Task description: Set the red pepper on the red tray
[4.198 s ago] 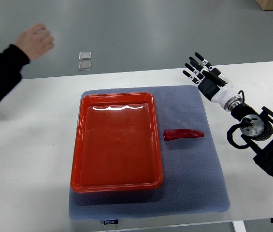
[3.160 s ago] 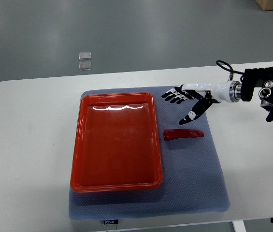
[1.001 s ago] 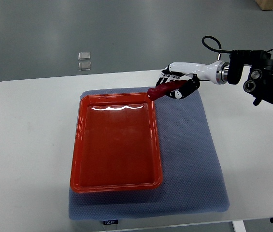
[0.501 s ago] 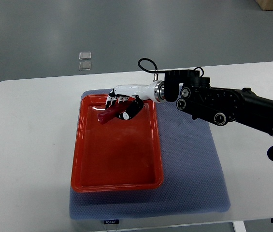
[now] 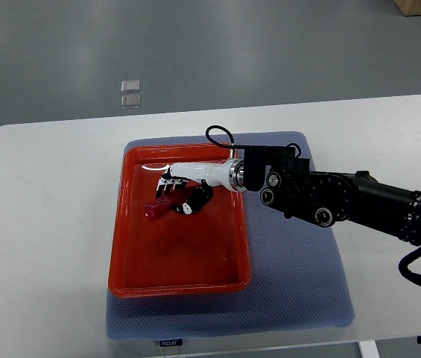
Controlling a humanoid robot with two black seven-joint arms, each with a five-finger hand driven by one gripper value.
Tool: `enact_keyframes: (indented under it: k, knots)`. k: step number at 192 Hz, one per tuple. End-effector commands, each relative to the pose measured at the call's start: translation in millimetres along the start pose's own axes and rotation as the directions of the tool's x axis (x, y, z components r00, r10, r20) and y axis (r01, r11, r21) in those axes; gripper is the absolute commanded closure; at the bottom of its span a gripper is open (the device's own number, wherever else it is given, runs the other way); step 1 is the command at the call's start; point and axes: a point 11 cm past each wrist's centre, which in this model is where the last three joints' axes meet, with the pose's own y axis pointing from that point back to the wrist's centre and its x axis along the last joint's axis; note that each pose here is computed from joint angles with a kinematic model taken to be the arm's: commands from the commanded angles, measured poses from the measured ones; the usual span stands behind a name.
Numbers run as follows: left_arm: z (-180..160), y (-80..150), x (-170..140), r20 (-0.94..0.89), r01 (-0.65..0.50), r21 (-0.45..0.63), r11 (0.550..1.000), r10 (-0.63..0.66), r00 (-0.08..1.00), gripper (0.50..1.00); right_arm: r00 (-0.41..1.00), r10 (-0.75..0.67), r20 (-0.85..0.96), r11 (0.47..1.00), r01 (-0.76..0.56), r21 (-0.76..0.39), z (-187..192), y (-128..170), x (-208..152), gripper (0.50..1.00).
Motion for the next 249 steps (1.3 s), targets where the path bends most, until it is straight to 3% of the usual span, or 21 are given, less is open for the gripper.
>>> enact_keyframes:
  k: [1, 12, 49, 84, 107, 124, 126, 150, 157, 166, 167, 187, 222, 249]
  knots:
    - [0, 0, 2, -0.001, -0.007, 0.001, 1.000, 0.007, 1.000, 0.500, 1.000, 0.000, 0.008, 1.000, 0.000, 0.000, 1, 0, -2, 0.656]
    - [0, 0, 2, -0.001, -0.007, 0.001, 1.000, 0.007, 1.000, 0.500, 1.000, -0.001, 0.008, 1.000, 0.001, 0.000, 1, 0, -3, 0.607]
    - [0, 0, 2, -0.001, -0.007, 0.001, 1.000, 0.007, 1.000, 0.500, 1.000, 0.000, 0.008, 1.000, 0.000, 0.005, -1, 0, 1, 0.599]
    - [0, 0, 2, -0.001, -0.007, 0.002, 1.000, 0.007, 1.000, 0.500, 0.987, 0.142, 0.075, 0.990, -0.143, 0.013, 2, 23, 58, 0.597]
    - [0, 0, 2, -0.001, -0.007, 0.001, 1.000, 0.007, 1.000, 0.500, 0.904, 0.296, 0.309, 0.945, -0.324, 0.043, 9, 54, 109, 0.597]
    - [0, 0, 2, -0.001, -0.007, 0.001, 1.000, 0.007, 1.000, 0.500, 0.863, 0.326, 0.386, 0.928, -0.370, 0.045, 13, 62, 119, 0.597]
    - [0, 0, 2, 0.001, -0.007, 0.002, 1.000, 0.007, 1.000, 0.500, 0.756, 0.374, 0.538, 0.889, -0.458, 0.026, 30, 81, 134, 0.597]
    - [0, 0, 1, -0.001, -0.003, 0.002, 1.000, 0.003, 1.000, 0.500, 0.427, 0.401, 0.810, 0.781, -0.621, -0.059, 76, 125, 149, 0.597]
    - [0, 0, 1, -0.001, -0.003, 0.002, 1.000, 0.003, 1.000, 0.500, 0.321, 0.378, 0.868, 0.754, -0.651, -0.088, 89, 133, 145, 0.597]
    - [0, 0, 1, -0.001, -0.003, 0.002, 1.000, 0.003, 1.000, 0.500, 0.321, 0.378, 0.868, 0.754, -0.651, -0.088, 89, 133, 145, 0.597]
    - [0, 0, 1, -0.001, -0.002, 0.002, 1.000, 0.002, 1.000, 0.500, 0.152, 0.324, 0.934, 0.712, -0.689, -0.135, 108, 144, 137, 0.597]
    - [0, 0, -1, 0.003, 0.003, 0.001, 1.000, -0.003, 1.000, 0.500, -0.113, 0.224, 0.968, 0.657, -0.716, -0.236, 142, 157, 111, 0.597]
    - [0, 0, -1, 0.001, 0.003, 0.001, 1.000, -0.003, 1.000, 0.500, -0.299, 0.154, 0.942, 0.623, -0.710, -0.327, 168, 155, 75, 0.595]
    - [0, 0, 1, -0.001, -0.002, 0.002, 1.000, 0.002, 1.000, 0.500, -0.306, 0.123, 0.944, 0.619, -0.720, -0.314, 169, 151, 61, 0.595]
